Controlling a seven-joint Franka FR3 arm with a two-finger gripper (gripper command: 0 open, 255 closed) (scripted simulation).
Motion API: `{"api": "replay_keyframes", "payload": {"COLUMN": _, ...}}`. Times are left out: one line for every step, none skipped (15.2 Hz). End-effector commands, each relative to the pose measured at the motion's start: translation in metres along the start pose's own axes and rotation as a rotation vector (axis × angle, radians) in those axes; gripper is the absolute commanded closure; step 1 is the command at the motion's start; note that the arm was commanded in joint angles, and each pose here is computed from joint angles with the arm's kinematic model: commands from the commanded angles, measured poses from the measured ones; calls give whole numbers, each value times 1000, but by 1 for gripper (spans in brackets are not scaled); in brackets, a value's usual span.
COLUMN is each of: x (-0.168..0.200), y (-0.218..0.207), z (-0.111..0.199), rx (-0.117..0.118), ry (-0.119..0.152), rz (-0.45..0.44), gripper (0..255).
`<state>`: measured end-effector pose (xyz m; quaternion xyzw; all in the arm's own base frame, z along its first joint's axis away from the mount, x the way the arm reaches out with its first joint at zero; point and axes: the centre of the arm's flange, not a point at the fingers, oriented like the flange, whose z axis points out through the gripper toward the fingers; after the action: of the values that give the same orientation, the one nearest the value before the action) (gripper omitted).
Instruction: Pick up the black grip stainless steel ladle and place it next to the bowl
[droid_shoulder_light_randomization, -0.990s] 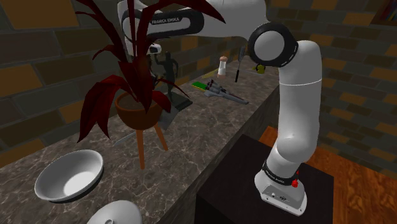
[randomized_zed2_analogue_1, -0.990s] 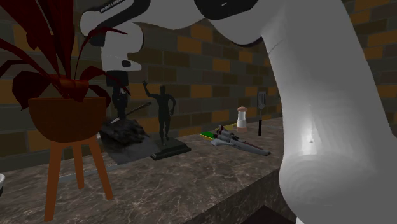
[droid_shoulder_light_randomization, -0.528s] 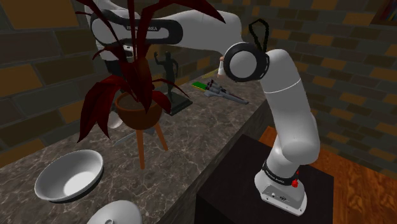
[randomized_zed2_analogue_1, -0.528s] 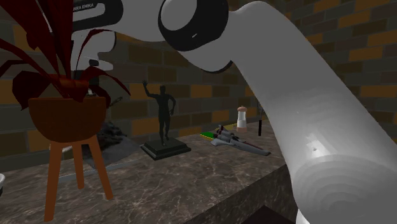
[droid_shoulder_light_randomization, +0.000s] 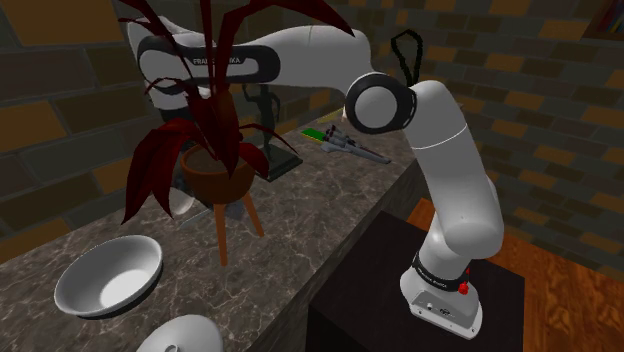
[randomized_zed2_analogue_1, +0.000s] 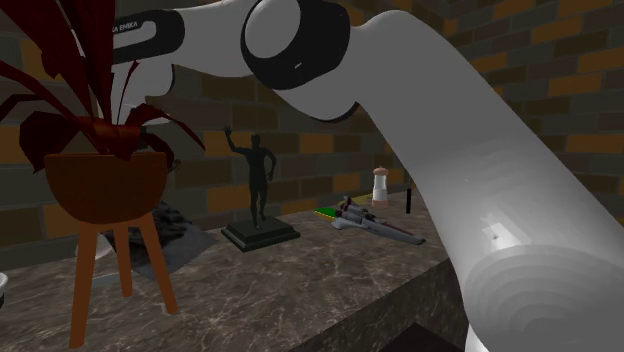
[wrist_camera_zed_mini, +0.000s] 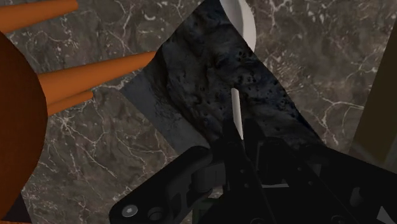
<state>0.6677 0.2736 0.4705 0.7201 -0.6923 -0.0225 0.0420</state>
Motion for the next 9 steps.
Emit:
{"api": "replay_keyframes", "payload": {"x": 0, "y": -1, "z": 11, "rx": 1, "ry": 0, "rz": 0, "gripper": 255}}
{"api": "replay_keyframes", "payload": {"x": 0, "y": -1, "z": 16, "rx": 1, "ry": 0, "rz": 0, "gripper": 255}}
{"api": "replay_keyframes", "payload": {"x": 0, "y": -2, "z": 21, "rx": 1, "ry": 0, "rz": 0, "gripper": 255}}
{"api": "replay_keyframes", "payload": {"x": 0, "y": -2, "z": 26, "rx": 1, "ry": 0, "rz": 0, "gripper": 255}}
{"api": "replay_keyframes", "payload": {"x": -1, "y": -3, "z": 32, "rx": 1, "ry": 0, "rz": 0, "gripper": 255}}
{"api": "replay_keyframes", "payload": {"x": -1, "y": -3, "z": 37, "rx": 1, "ry": 0, "rz": 0, "gripper": 255}}
{"api": "replay_keyframes", "payload": {"x": -1, "y": -4, "z": 42, "rx": 1, "ry": 0, "rz": 0, "gripper": 255}}
{"api": "replay_keyframes", "payload": {"x": -1, "y": -4, "z": 47, "rx": 1, "ry": 0, "rz": 0, "gripper": 255}}
{"api": "replay_keyframes", "payload": {"x": -1, "y": -5, "z": 53, "rx": 1, "ry": 0, "rz": 0, "gripper": 255}}
